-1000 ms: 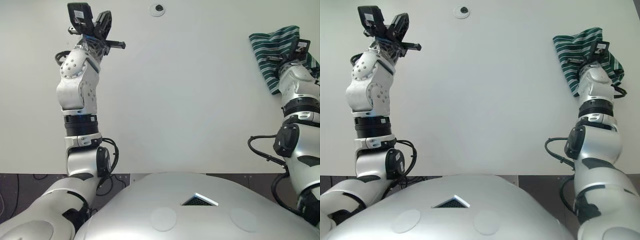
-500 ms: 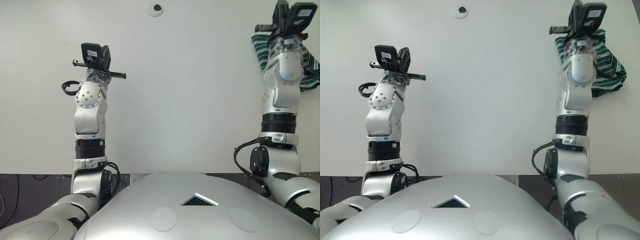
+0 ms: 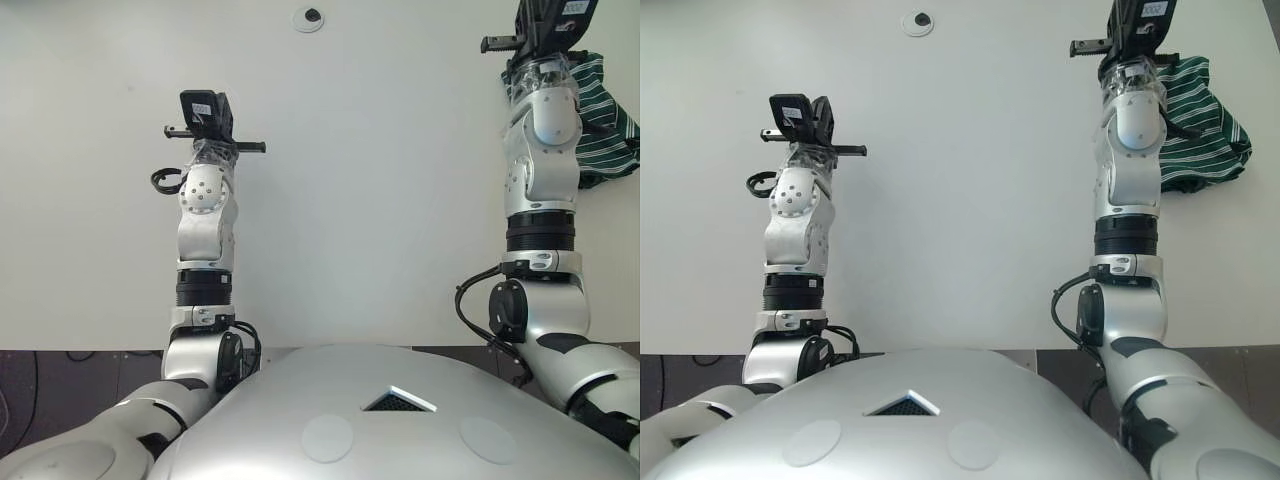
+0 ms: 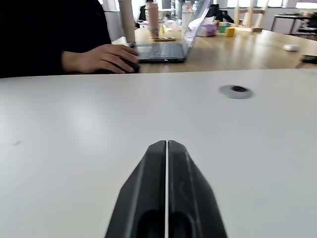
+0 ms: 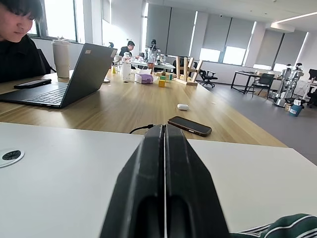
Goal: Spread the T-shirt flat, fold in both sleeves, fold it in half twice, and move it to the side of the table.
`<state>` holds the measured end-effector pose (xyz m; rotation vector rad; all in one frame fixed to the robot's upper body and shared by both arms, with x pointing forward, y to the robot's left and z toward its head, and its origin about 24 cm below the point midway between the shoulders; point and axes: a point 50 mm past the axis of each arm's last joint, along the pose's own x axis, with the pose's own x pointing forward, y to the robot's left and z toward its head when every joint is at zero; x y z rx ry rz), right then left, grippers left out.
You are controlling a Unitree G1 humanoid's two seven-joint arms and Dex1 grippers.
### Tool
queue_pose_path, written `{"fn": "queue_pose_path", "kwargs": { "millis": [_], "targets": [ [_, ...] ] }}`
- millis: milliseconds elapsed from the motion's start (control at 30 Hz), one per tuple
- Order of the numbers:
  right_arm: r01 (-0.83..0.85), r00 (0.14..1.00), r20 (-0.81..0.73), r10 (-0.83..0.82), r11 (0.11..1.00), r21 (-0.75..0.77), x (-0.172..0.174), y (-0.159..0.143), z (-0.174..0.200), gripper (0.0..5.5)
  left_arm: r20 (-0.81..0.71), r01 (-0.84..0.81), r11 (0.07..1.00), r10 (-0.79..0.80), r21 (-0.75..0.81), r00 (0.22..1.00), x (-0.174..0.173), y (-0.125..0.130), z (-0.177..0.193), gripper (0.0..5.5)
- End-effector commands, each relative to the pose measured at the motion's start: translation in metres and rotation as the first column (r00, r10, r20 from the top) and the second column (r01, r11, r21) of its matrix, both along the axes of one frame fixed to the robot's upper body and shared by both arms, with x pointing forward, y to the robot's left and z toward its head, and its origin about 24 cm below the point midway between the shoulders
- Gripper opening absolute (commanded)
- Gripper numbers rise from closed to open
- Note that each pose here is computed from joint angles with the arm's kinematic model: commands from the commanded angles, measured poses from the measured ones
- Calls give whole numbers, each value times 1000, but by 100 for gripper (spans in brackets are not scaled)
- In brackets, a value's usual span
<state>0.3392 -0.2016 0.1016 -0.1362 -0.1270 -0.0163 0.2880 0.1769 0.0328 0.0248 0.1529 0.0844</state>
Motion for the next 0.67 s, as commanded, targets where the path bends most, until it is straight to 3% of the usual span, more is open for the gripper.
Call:
{"fn": "queue_pose_path", "kwargs": {
  "millis": [33, 400, 667],
  "targets": [
    [-13, 1000, -26, 12, 1000, -20, -5, -3, -8, 0, 18, -24, 1000, 24, 1, 1000, 2, -7, 0, 2],
    [-55, 998, -42, 53, 997, -58, -2, -3, -8, 0, 22, -36, 997, 37, -75, 999, -4, -18, -7, 2],
    [-62, 996, -63, 59, 997, -45, -11, 5, -18, 0, -7, -64, 995, 64, -75, 998, -6, -10, -10, 2]
  ]
}}
